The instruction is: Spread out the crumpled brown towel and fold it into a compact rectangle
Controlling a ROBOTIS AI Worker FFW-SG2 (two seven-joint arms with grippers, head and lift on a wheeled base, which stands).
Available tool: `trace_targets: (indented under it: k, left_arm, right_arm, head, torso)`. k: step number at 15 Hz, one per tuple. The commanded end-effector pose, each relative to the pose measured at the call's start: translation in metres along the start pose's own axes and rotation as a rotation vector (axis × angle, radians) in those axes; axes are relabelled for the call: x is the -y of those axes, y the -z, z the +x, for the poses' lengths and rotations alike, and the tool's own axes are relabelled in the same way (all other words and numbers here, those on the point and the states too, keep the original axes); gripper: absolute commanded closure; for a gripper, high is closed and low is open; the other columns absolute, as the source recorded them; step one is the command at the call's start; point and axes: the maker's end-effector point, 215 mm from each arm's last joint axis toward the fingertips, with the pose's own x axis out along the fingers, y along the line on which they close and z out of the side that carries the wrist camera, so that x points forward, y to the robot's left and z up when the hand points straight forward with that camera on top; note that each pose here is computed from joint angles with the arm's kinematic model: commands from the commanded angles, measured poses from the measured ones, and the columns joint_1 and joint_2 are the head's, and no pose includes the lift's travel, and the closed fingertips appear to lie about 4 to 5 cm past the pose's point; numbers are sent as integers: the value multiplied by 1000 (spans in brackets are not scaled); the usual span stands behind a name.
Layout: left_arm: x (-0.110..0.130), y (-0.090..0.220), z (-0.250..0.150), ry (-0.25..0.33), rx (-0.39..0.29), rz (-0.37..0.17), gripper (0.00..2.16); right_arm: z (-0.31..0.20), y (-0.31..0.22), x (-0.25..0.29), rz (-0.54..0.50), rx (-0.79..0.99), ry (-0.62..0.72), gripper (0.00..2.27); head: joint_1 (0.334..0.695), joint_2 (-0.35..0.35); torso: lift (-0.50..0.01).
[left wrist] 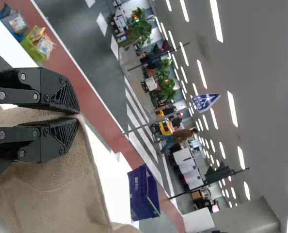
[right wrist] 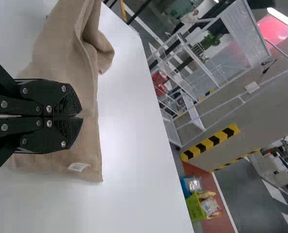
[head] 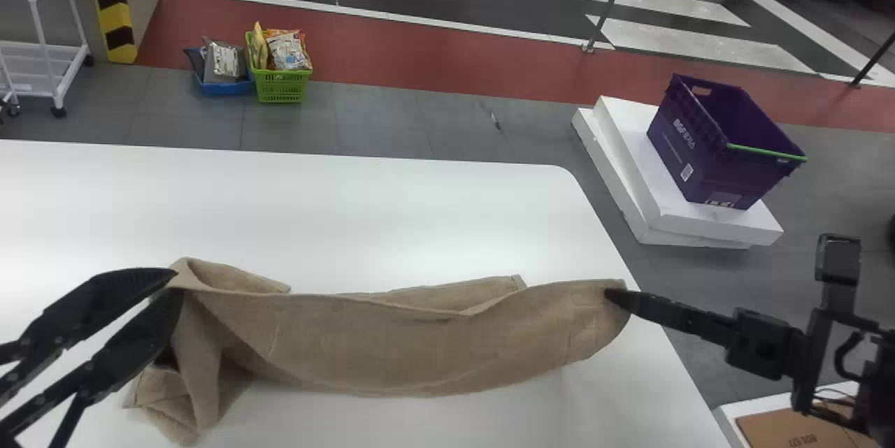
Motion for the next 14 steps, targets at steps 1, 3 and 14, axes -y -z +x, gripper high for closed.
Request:
trace_targets:
  k: [1,3,14]
  left_arm:
    - [0,1,1,-6,7,-2,674]
    - [4,2,1,3,15,7,302]
    - [103,8,36,208,27,65,329]
  right_arm:
    - [-31,-51,20,79,105,25,1261]
    - [-43,-82,29,102,158,19,1261]
    - [-28,-50,72,230,91,155,1261]
  head:
    - [695,-350]
    - [695,-350]
    - [695,-350]
  torso:
    - [-127]
    - [-127]
    - [-127]
